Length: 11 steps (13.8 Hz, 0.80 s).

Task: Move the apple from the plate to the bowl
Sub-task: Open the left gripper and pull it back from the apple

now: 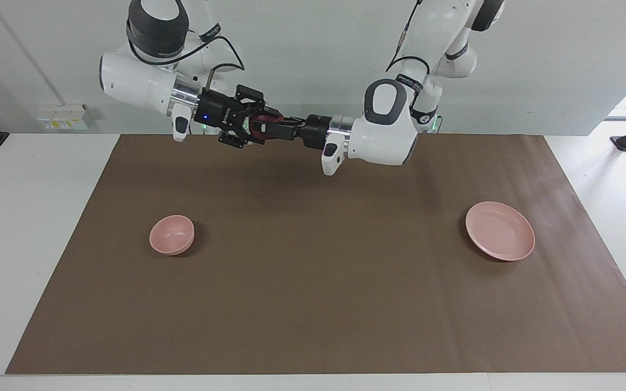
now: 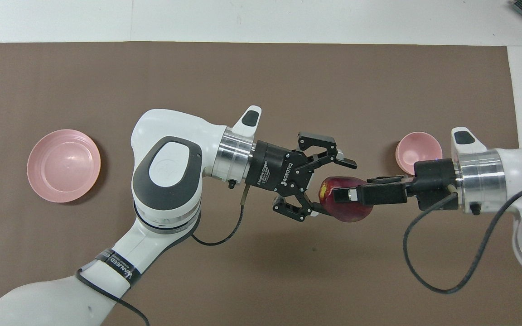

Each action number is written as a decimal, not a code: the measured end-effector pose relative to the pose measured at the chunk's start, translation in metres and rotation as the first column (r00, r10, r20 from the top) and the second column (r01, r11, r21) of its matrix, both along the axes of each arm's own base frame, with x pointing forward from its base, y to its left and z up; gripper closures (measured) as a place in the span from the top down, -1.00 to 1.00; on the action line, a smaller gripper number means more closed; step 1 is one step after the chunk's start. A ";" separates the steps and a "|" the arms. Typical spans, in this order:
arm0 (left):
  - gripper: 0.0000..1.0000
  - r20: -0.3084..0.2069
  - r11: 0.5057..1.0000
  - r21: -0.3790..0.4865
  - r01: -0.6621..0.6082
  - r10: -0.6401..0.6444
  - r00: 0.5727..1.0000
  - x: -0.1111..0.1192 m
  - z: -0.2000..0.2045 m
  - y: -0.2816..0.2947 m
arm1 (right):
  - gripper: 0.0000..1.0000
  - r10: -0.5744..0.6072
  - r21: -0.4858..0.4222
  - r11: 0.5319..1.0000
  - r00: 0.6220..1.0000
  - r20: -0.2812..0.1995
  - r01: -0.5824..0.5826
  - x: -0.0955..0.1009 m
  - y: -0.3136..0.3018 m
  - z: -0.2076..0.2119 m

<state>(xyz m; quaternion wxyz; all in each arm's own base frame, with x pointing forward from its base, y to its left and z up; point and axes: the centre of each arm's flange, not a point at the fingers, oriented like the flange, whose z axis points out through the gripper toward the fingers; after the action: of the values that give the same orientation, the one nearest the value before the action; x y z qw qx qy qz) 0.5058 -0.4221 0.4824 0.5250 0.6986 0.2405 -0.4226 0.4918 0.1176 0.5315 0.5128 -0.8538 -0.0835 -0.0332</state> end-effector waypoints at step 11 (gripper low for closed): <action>1.00 0.166 0.916 0.396 0.072 -0.148 0.975 0.048 -0.044 0.119 | 0.72 0.049 -0.399 0.917 0.998 0.039 -0.029 0.023 -0.075 -0.017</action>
<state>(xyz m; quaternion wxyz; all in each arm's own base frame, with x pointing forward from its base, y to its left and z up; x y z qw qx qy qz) 0.5540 -0.3030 0.4389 0.3727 0.8385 0.2273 -0.3261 0.5147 0.0428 0.5149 0.3268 -0.9374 -0.1178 -0.0261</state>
